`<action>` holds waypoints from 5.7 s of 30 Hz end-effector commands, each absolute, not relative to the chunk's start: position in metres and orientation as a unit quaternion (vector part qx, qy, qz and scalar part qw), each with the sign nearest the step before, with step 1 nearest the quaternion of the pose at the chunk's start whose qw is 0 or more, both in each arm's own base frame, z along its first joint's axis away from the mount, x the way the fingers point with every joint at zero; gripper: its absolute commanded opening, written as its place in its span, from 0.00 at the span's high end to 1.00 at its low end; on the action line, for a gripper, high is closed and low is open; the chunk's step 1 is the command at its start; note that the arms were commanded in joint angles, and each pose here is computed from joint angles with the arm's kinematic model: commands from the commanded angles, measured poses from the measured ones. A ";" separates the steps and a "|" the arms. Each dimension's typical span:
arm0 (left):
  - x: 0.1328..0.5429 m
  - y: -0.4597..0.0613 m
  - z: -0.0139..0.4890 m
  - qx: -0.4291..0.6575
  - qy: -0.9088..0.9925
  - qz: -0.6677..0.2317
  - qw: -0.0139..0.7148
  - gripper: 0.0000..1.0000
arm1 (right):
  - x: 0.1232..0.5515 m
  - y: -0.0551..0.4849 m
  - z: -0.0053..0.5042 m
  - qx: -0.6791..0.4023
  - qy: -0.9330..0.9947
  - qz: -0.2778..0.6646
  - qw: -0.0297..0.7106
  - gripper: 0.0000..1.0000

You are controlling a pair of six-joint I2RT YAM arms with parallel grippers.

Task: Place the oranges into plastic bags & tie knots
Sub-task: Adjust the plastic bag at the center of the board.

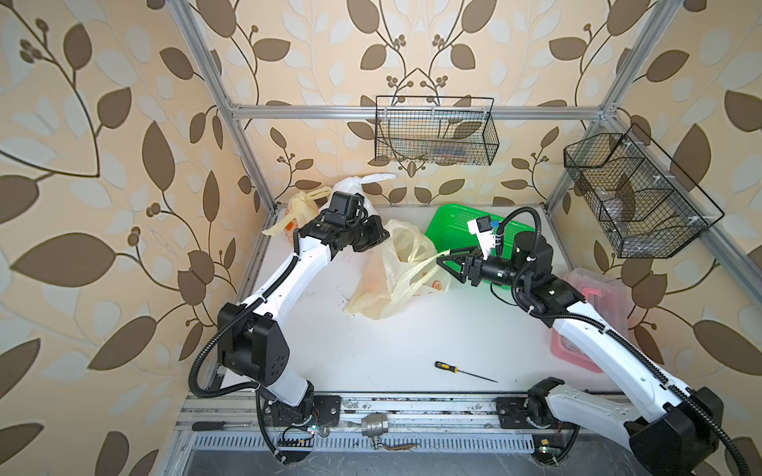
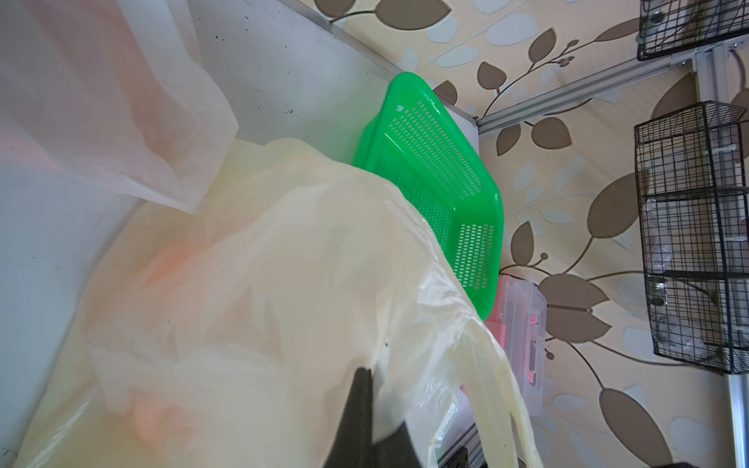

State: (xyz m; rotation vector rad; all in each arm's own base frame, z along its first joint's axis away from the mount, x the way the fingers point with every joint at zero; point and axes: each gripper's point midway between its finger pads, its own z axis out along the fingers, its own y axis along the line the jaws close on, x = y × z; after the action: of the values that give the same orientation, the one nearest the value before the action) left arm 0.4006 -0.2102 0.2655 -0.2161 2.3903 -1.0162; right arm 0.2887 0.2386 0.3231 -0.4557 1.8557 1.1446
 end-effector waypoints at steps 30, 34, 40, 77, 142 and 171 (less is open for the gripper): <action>0.323 -0.307 0.329 0.150 0.833 -0.430 0.313 0.27 | 0.335 0.216 0.290 -0.110 0.790 0.393 0.458 1.00; 0.315 -0.316 0.317 0.176 0.846 -0.411 0.291 0.41 | 0.335 0.215 0.292 -0.109 0.789 0.393 0.460 1.00; 0.317 -0.306 0.302 0.178 0.866 -0.362 0.296 0.71 | 0.336 0.215 0.296 -0.105 0.787 0.394 0.463 1.00; 0.346 -0.320 0.302 0.366 0.824 -0.121 0.416 0.01 | 0.367 0.234 0.309 -0.100 0.806 0.435 0.389 1.00; 0.263 -0.298 0.384 0.537 0.661 -0.383 0.357 1.00 | 0.263 0.249 0.362 -0.461 0.622 0.325 0.543 0.00; 0.272 -0.290 0.381 0.504 0.684 -0.364 0.381 0.39 | 0.280 0.280 0.340 -0.478 0.625 0.394 0.475 1.00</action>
State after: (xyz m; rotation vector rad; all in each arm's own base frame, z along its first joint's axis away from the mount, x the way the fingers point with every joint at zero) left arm 0.2733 -0.2965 0.3589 1.3339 1.8072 -0.9621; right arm 0.2880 0.2785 0.3312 -1.1858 1.5726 0.9277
